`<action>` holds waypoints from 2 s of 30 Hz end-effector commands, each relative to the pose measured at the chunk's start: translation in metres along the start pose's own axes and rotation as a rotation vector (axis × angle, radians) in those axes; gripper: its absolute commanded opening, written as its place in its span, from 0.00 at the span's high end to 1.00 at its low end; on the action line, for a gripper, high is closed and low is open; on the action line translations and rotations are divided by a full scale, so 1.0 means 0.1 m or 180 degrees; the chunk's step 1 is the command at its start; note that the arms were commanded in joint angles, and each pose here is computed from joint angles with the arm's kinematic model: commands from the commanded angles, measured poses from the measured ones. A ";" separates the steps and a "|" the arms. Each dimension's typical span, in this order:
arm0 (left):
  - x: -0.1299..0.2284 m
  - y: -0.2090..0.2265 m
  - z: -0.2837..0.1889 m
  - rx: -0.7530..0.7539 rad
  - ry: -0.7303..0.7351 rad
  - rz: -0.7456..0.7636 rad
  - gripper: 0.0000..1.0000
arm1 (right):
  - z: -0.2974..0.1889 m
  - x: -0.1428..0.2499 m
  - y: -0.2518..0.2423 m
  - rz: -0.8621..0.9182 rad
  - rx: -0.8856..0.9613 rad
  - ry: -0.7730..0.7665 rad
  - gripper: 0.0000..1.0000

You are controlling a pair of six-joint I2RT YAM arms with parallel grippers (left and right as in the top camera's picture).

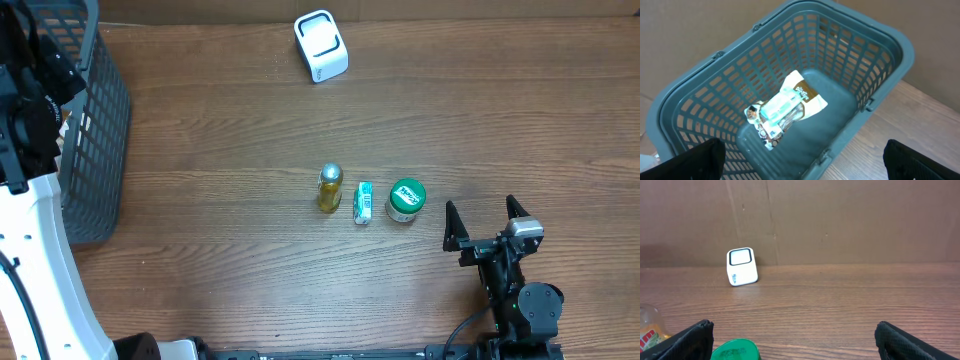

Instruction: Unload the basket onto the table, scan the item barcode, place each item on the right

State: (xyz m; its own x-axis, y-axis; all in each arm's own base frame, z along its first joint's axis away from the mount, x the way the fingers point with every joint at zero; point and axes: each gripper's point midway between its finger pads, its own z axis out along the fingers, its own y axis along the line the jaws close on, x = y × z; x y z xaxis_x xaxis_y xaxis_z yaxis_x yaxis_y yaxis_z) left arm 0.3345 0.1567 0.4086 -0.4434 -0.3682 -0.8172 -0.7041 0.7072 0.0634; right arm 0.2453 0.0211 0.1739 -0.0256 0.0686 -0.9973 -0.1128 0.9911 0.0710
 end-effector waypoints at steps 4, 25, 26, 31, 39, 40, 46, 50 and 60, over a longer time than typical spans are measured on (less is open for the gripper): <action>-0.13 0.00 0.10 -0.0080 -0.0101 0.0529 0.00 | 0.00 0.03 -0.02 -0.0014 0.0019 -0.0003 0.00; 0.24 0.50 1.12 -0.0436 0.0698 0.0505 0.00 | 0.00 0.03 -0.02 -0.0014 0.0019 -0.0003 0.00; 0.25 0.51 1.14 -0.0445 0.0706 0.0500 0.00 | 0.00 0.03 -0.02 -0.0014 0.0019 -0.0003 0.00; 0.38 0.61 1.25 -0.0508 0.0831 0.0482 0.00 | 0.00 0.03 -0.02 -0.0014 0.0019 -0.0003 0.00; 0.53 0.71 1.38 -0.0575 0.0947 0.0465 0.00 | 0.00 0.03 -0.02 -0.0014 0.0019 -0.0003 0.00; 0.54 0.71 1.40 -0.0578 0.0956 0.0464 0.00 | 0.00 0.03 -0.02 -0.0014 0.0019 -0.0003 0.00; 0.56 0.69 1.47 -0.0555 0.0999 0.0569 0.00 | 0.00 0.03 -0.02 -0.0014 0.0019 -0.0003 0.00; 0.59 0.70 1.59 -0.0538 0.1044 0.0666 0.01 | 0.00 0.03 -0.02 -0.0014 0.0019 -0.0003 0.00; 0.94 0.58 2.16 -0.0329 0.1411 0.1022 0.00 | 0.00 0.03 -0.02 -0.0014 0.0019 -0.0003 0.00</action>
State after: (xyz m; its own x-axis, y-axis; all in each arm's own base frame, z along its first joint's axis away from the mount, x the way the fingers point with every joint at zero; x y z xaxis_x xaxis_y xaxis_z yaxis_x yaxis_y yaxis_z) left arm 0.3645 0.2910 0.2320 -0.7722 -0.4185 -0.4780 -0.6000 0.7280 0.3318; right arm 0.2453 0.0211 0.1740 -0.0251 0.0686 -0.9973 -0.1125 0.9911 0.0710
